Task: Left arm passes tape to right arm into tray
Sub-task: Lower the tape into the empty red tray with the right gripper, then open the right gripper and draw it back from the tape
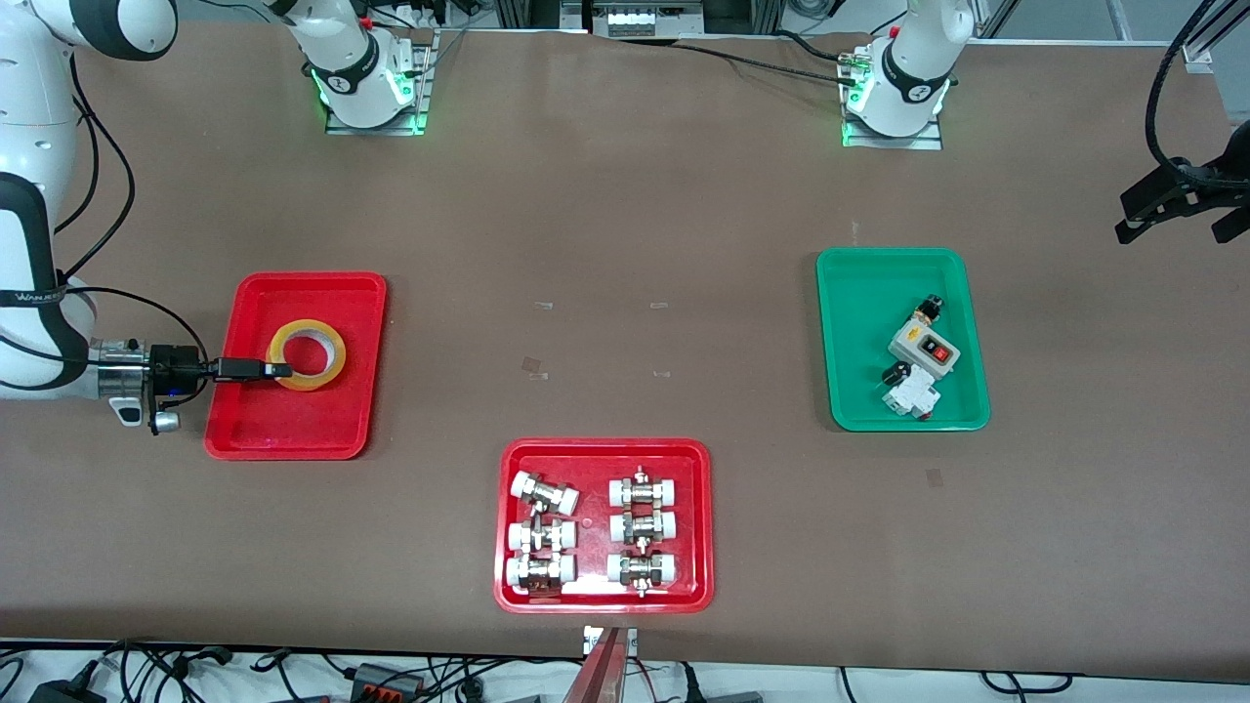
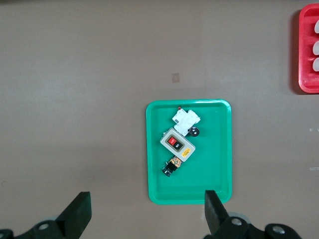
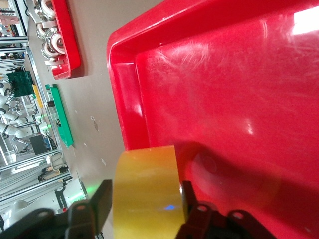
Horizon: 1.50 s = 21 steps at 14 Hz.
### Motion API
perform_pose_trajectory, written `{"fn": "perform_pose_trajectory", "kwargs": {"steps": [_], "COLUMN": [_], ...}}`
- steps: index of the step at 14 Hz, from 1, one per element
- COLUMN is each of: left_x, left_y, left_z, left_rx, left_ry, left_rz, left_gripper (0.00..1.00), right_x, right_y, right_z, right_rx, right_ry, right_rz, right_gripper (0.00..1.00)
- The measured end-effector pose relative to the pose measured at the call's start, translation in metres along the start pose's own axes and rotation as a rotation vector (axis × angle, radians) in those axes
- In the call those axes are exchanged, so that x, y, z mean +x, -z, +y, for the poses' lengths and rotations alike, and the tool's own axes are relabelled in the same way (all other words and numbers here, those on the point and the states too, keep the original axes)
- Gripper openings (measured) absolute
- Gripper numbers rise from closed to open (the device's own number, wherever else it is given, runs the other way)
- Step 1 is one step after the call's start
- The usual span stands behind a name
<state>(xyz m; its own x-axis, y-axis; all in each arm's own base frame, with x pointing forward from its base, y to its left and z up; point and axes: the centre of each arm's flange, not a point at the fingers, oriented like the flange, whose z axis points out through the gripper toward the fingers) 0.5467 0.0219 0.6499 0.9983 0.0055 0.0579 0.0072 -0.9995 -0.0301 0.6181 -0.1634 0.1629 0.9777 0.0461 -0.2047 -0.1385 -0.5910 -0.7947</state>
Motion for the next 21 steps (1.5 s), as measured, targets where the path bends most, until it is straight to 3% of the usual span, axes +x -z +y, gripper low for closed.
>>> {"fn": "perform_pose_trajectory", "kwargs": {"steps": [2, 4, 10, 13, 15, 17, 21], "left_x": [0.000, 0.000, 0.001, 0.002, 0.002, 0.002, 0.003], "left_y": [0.000, 0.000, 0.007, 0.006, 0.006, 0.006, 0.012], "left_z": [0.001, 0.002, 0.006, 0.009, 0.009, 0.010, 0.011], "left_rx": [0.000, 0.000, 0.000, 0.000, -0.001, -0.001, 0.000], "left_ry": [-0.001, -0.002, -0.009, -0.014, -0.015, -0.016, -0.017], "left_rz": [0.001, 0.002, 0.017, 0.017, 0.016, 0.016, 0.031], "left_gripper": [1.00, 1.00, 1.00, 1.00, 1.00, 1.00, 1.00], "right_x": [0.001, 0.005, 0.024, 0.035, 0.035, 0.033, 0.028], "right_y": [-0.002, -0.007, -0.016, 0.000, 0.011, 0.022, 0.034], "right_z": [0.000, -0.002, -0.031, -0.088, -0.133, -0.171, -0.237], "right_rx": [-0.023, -0.094, -0.354, -0.527, -0.603, -0.660, -0.706], "right_ry": [0.008, 0.033, 0.158, 0.284, 0.351, 0.377, 0.186], "right_rz": [-0.009, -0.029, -0.106, -0.130, -0.131, -0.112, 0.032], "right_gripper": [0.86, 1.00, 1.00, 1.00, 1.00, 1.00, 1.00]}}
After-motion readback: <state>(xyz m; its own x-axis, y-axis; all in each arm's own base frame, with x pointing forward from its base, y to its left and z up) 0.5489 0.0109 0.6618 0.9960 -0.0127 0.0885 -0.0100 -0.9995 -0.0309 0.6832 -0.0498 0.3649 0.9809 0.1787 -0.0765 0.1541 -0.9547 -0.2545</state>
